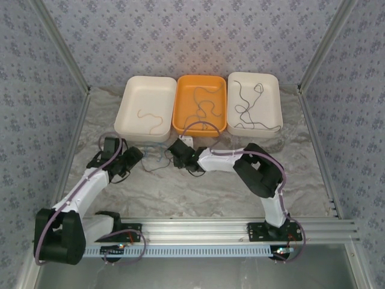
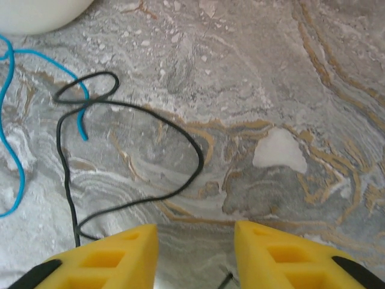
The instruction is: Untangle the cables
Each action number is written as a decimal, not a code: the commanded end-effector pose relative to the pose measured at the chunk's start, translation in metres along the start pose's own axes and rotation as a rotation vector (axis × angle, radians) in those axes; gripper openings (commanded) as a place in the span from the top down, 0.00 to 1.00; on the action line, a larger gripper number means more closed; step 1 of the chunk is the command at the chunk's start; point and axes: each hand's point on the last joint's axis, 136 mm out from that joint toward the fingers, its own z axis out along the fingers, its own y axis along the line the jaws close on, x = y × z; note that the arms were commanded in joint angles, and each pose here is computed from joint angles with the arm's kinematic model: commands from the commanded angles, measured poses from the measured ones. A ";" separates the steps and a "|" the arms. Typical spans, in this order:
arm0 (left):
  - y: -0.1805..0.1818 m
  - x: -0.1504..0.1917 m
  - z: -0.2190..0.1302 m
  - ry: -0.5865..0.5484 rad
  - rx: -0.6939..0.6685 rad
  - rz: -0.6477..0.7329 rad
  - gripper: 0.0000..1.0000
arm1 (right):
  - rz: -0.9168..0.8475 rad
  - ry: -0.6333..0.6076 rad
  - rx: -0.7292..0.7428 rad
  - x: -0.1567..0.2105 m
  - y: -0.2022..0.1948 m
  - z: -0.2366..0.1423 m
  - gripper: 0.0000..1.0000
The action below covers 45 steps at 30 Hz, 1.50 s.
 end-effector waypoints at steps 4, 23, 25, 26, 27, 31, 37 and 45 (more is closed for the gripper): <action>0.003 -0.012 0.004 -0.015 0.025 -0.006 0.25 | 0.046 -0.034 0.013 -0.006 -0.005 0.000 1.00; -0.023 0.001 0.001 0.026 0.118 0.031 0.30 | 0.094 -0.420 0.029 -0.093 -0.106 -0.244 1.00; -0.019 0.000 -0.001 0.017 0.102 0.029 0.30 | 0.110 -0.443 0.044 -0.094 -0.121 -0.261 1.00; -0.018 -0.001 -0.003 0.008 0.096 0.029 0.29 | 0.116 -0.445 0.061 -0.091 -0.129 -0.266 1.00; -0.015 -0.002 -0.005 0.000 0.084 0.030 0.29 | 0.128 -0.454 0.077 -0.090 -0.140 -0.274 1.00; -0.011 -0.005 -0.011 -0.028 0.064 0.041 0.30 | 0.184 -0.458 0.120 -0.078 -0.181 -0.292 1.00; -0.014 0.011 0.003 0.030 0.092 0.057 0.44 | 0.245 -0.398 0.114 -0.063 -0.204 -0.281 1.00; -0.022 0.065 0.009 0.119 0.073 0.204 0.45 | 0.286 -0.377 0.117 -0.061 -0.219 -0.273 1.00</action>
